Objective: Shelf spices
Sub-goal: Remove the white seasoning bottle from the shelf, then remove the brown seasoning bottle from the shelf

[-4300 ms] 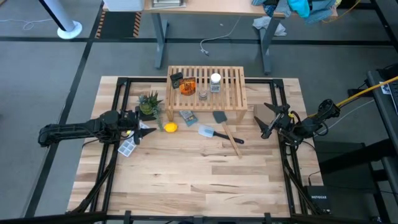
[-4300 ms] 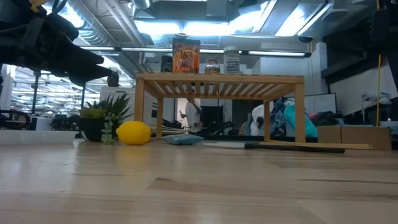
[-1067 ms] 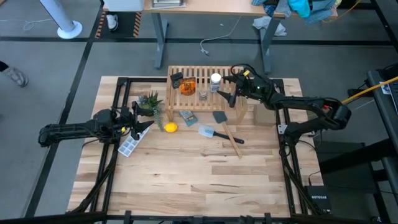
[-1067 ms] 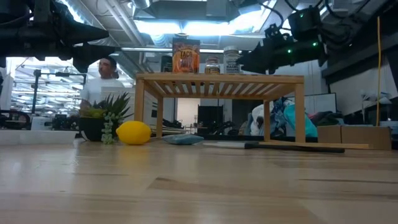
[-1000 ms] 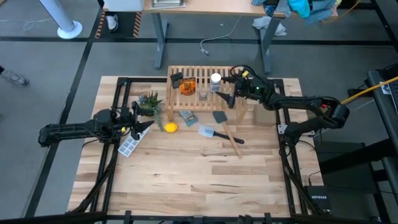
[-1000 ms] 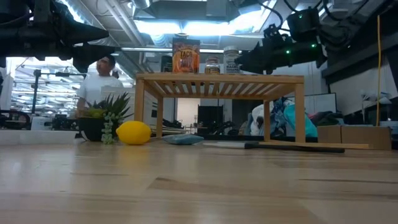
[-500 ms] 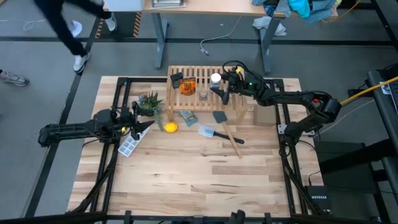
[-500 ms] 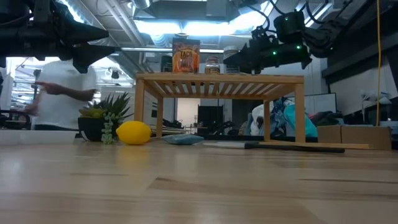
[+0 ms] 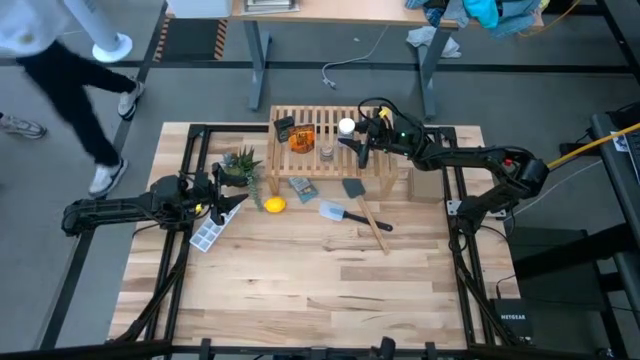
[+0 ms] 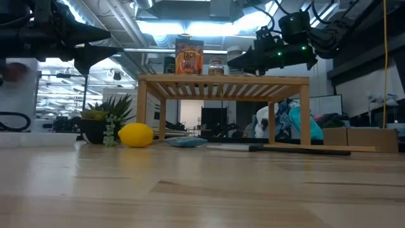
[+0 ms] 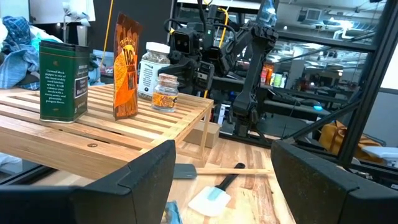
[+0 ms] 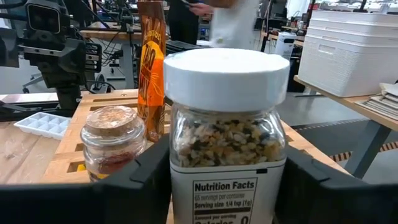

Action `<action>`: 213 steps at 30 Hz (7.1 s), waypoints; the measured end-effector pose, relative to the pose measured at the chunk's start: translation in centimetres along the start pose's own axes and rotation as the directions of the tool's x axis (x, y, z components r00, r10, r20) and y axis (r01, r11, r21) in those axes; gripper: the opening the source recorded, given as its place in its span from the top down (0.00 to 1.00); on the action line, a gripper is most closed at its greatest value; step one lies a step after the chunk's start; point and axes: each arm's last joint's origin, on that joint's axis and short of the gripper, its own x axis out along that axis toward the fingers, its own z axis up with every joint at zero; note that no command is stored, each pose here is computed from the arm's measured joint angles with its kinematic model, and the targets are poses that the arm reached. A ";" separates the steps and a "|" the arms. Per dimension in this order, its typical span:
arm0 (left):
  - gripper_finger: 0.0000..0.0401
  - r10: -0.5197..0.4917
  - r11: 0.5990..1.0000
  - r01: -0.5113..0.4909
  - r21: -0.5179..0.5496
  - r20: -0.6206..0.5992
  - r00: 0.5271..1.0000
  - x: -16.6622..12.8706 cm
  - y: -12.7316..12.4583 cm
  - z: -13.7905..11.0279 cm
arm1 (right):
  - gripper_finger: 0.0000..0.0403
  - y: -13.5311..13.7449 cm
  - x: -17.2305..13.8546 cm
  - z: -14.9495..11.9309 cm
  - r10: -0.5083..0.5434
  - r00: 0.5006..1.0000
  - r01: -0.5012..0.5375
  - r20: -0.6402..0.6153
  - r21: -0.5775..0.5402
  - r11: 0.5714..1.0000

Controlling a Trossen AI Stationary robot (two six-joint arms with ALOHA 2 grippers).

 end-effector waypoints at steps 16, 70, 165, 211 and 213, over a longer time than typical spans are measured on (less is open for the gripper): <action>0.36 0.000 1.000 0.000 0.000 0.001 1.000 0.0 0.0 0.0 | 0.49 1.5 -3.9 6.3 0.074 0.973 -0.086 0.218 0.044 0.995; 0.36 0.009 0.991 -0.022 -0.129 -0.101 0.995 0.0 0.1 -1.0 | 0.49 26.2 13.4 -8.3 0.296 0.955 -0.294 -0.020 0.080 0.953; 0.36 0.018 0.994 -0.038 -0.107 -0.179 0.984 -0.2 0.2 -1.7 | 0.32 23.4 10.3 6.4 0.320 0.806 -0.452 -0.499 -0.170 0.875; 0.36 0.025 0.995 -0.044 -0.086 -0.218 0.976 -0.2 0.3 -2.1 | 0.32 8.6 -4.7 1.0 -0.078 0.991 0.062 -0.110 -0.147 0.987; 0.36 0.024 0.995 -0.043 -0.088 -0.212 0.977 -0.2 0.3 -2.1 | 0.32 8.7 -4.7 0.8 -0.044 0.991 0.029 -0.126 -0.118 0.993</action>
